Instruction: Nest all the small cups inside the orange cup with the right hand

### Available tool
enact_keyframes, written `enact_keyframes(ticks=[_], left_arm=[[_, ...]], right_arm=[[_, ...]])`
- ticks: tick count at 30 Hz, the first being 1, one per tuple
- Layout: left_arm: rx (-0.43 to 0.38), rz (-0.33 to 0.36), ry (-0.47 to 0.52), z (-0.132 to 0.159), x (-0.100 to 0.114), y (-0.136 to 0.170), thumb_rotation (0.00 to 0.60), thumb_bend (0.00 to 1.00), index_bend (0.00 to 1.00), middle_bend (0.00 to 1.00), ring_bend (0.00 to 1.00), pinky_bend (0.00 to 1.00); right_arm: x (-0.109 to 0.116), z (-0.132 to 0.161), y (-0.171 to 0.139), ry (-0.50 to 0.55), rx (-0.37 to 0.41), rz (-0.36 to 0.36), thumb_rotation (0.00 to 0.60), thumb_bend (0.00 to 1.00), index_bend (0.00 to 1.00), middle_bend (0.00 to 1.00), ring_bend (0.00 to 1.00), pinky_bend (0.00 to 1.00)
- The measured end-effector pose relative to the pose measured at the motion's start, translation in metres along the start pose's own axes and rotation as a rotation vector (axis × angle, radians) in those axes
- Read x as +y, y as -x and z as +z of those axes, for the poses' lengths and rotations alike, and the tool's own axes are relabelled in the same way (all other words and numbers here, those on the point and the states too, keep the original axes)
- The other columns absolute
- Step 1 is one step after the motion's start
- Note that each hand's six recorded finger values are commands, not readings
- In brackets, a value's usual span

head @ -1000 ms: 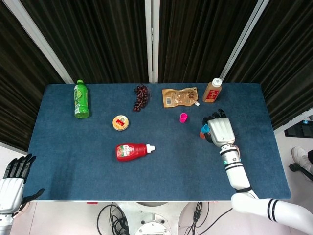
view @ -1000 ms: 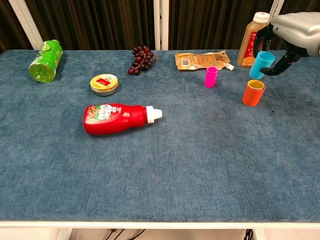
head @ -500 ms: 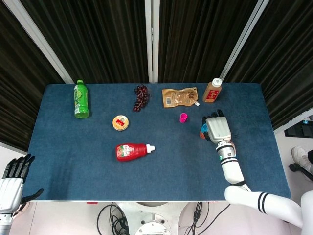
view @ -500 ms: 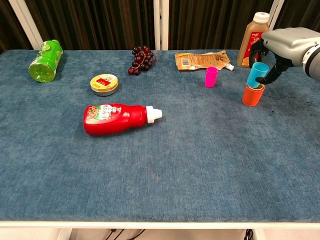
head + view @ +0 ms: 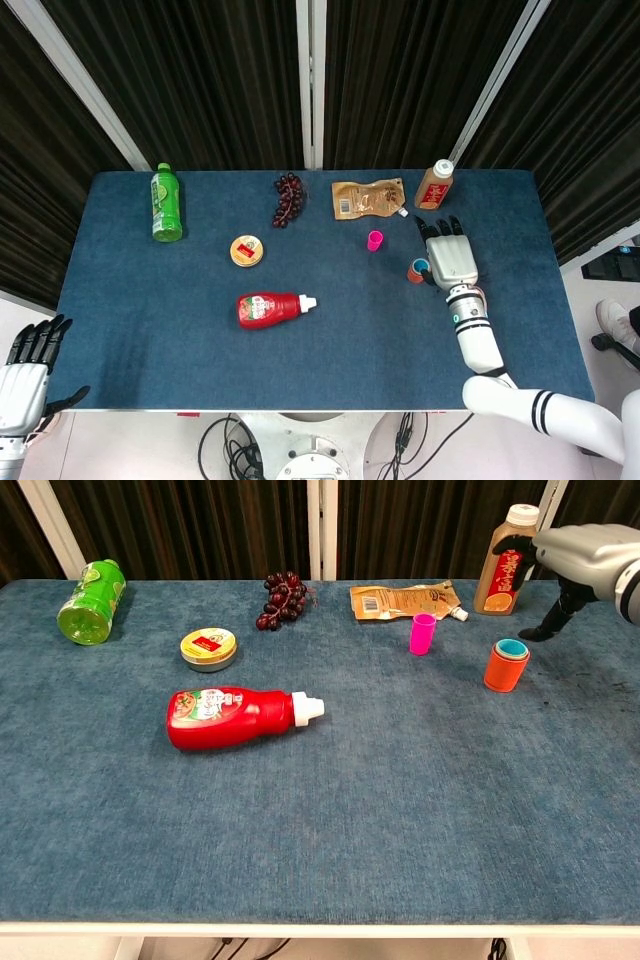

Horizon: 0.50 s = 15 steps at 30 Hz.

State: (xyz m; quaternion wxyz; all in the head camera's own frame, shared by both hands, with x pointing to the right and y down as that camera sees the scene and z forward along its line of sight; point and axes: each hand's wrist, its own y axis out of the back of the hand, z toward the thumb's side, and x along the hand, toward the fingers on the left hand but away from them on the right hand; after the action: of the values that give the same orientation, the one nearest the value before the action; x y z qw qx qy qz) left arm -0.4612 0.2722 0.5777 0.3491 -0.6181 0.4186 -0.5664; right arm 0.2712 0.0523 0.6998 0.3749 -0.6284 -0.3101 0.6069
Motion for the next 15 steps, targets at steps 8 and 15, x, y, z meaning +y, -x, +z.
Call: enact_keyframes(ticks=[8, 15], left_arm=[[-0.006, 0.004, -0.009, 0.001, 0.002, 0.001, 0.600, 0.10, 0.01, 0.00, 0.00, 0.00], [-0.002, -0.003, -0.010, -0.001, 0.002, 0.003, 0.600, 0.10, 0.01, 0.00, 0.00, 0.00]], right_arm=[[0.006, 0.023, 0.019, -0.050, 0.009, 0.007, 0.600, 0.18, 0.10, 0.27, 0.12, 0.07], [0.004, 0.057, 0.045, -0.083, 0.008, 0.035, 0.600, 0.21, 0.15, 0.27, 0.12, 0.07]])
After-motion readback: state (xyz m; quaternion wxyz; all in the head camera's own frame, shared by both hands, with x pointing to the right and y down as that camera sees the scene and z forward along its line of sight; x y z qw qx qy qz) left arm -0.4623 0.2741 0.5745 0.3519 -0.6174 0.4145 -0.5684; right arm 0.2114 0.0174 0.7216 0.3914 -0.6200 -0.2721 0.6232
